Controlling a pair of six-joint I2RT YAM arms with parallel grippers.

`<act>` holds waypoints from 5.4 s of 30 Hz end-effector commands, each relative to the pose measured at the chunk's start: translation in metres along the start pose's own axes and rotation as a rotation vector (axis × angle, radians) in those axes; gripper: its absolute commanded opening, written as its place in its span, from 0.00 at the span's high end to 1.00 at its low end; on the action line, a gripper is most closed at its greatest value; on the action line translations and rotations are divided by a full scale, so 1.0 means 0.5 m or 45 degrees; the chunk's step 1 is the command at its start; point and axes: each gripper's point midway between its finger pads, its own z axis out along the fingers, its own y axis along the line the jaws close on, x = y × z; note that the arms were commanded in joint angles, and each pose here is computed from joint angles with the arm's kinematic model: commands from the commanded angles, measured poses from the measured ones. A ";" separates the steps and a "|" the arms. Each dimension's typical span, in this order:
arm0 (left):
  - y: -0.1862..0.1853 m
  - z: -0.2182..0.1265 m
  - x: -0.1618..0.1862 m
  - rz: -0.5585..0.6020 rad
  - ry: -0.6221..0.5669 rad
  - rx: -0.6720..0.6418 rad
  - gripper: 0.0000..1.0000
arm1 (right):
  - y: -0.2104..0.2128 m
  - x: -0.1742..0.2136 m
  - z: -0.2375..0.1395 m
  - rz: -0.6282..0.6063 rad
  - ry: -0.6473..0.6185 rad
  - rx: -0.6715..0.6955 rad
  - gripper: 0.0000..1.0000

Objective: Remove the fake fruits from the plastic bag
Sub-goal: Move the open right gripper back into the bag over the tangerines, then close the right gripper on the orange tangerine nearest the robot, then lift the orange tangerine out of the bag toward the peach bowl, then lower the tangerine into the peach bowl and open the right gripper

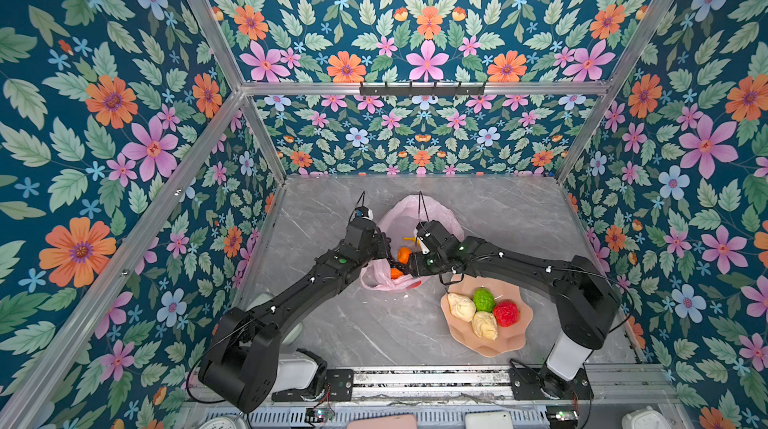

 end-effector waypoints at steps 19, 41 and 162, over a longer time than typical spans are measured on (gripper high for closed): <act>0.164 0.009 0.143 -0.241 0.090 -0.269 1.00 | 0.031 0.032 0.038 -0.114 0.069 -0.006 0.41; 0.152 0.010 0.138 -0.239 0.071 -0.219 1.00 | 0.061 0.018 0.085 -0.111 0.174 -0.008 0.43; 0.138 0.038 0.146 -0.229 0.098 -0.167 1.00 | -0.413 0.172 -0.237 0.876 -0.302 0.093 0.36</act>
